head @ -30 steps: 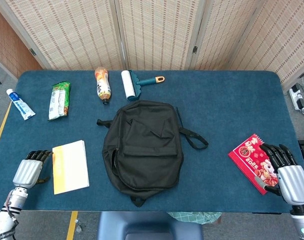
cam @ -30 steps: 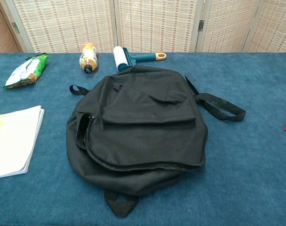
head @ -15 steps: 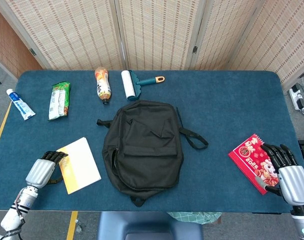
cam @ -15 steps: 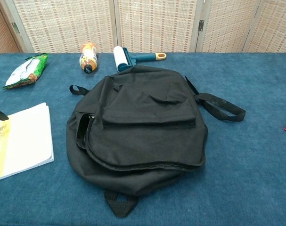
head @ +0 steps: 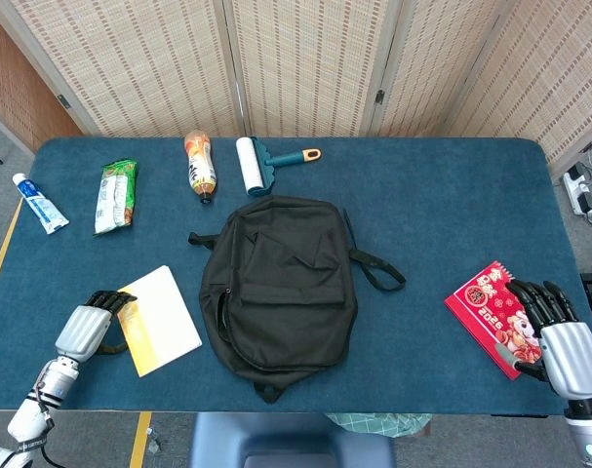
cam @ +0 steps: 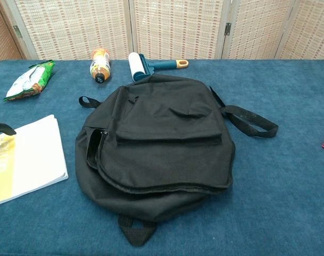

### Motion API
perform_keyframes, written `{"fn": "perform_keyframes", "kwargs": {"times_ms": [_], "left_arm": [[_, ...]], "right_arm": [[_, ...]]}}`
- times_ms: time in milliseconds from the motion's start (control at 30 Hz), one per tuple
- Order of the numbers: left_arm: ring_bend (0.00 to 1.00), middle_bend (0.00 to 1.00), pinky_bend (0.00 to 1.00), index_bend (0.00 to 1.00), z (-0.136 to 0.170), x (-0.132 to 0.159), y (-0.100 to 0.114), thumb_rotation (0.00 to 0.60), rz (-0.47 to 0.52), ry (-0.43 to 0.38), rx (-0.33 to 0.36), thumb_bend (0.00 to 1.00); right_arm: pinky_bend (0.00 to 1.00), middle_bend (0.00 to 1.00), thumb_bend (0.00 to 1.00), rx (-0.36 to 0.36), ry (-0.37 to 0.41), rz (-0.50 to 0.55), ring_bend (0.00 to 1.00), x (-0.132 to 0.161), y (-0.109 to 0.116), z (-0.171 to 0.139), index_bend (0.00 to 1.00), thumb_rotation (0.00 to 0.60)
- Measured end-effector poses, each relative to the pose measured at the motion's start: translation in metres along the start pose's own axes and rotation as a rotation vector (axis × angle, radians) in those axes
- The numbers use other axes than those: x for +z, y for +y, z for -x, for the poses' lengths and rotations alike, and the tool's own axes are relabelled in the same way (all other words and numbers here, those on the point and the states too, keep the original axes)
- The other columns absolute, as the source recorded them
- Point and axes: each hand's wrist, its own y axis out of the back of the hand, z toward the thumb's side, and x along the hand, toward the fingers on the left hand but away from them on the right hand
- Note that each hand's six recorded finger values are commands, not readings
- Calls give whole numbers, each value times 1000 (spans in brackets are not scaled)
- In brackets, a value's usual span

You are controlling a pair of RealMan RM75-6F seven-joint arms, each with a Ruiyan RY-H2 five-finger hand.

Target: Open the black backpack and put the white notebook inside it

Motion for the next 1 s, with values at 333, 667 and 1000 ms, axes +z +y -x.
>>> {"fn": "perform_keyframes", "kwargs": {"times_ms": [333,667,1000], "left_arm": [[240,308,201,345,-2,11,0,600,62,-46,44,211],[261,343,206,377,-2,23,3,600,134,-84,98,267],[275,359,214,384,-20,47,3,600,270,-122,154,314]], "right_arm": [[82,168,235,-4,-6,-2,141,-1,1,-2,145,600],[82,168,235,-10,-10,0,141,-1,2,-3,145,600],[82,168,234,-16,-17,6,140,-5,4,-6,144,600]]}}
